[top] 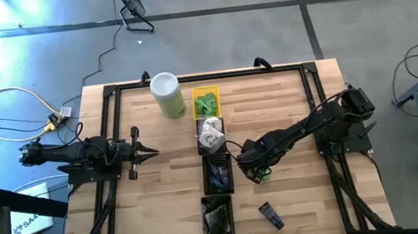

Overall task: Pick & Place Travel size toiletries
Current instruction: Put the green bottle into the yellow basket

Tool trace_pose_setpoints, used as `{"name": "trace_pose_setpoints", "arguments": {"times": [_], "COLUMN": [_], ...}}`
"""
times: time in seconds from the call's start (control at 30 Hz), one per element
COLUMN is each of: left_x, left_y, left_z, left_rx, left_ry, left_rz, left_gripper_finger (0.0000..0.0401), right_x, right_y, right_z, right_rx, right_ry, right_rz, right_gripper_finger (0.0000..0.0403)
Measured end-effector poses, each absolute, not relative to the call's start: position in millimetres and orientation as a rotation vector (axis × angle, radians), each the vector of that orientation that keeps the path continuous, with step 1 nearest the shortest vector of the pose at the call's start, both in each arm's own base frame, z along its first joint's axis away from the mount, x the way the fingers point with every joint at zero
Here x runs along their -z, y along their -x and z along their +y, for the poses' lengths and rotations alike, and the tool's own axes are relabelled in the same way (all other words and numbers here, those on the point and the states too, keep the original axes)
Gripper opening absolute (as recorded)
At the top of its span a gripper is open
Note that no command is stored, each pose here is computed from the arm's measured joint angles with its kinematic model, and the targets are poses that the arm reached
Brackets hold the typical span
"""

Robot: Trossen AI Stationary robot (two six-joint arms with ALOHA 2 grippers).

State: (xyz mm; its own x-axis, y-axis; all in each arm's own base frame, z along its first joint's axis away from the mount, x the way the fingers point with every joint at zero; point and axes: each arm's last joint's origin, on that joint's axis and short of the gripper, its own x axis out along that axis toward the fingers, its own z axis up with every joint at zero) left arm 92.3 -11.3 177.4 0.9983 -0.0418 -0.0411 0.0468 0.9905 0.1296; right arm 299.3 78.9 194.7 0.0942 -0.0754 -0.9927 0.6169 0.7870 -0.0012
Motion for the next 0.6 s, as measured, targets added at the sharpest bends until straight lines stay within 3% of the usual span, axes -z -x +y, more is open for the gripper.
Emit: {"name": "trace_pose_setpoints", "arguments": {"times": [0.3,0.43,0.6], "left_x": [-177.4,-177.4,-177.4], "left_y": [-92.3,-92.3,-92.3], "left_z": [-11.2,-11.3,-11.2], "left_rx": [0.044,0.044,0.044], "left_ry": [-0.131,-0.131,-0.131], "left_rz": [0.038,0.038,0.038], "left_gripper_finger": [0.0024,0.0024,0.0024], "right_x": [-194.7,-194.7,-194.8], "right_y": [-299.3,-299.4,-299.7], "right_z": [78.9,78.9,77.9], "right_rx": [0.541,0.558,0.577], "right_ry": [-0.468,-0.486,-0.473], "right_rz": [1.39,1.383,1.367], "right_gripper_finger": [0.0018,0.0062,0.0147]}}
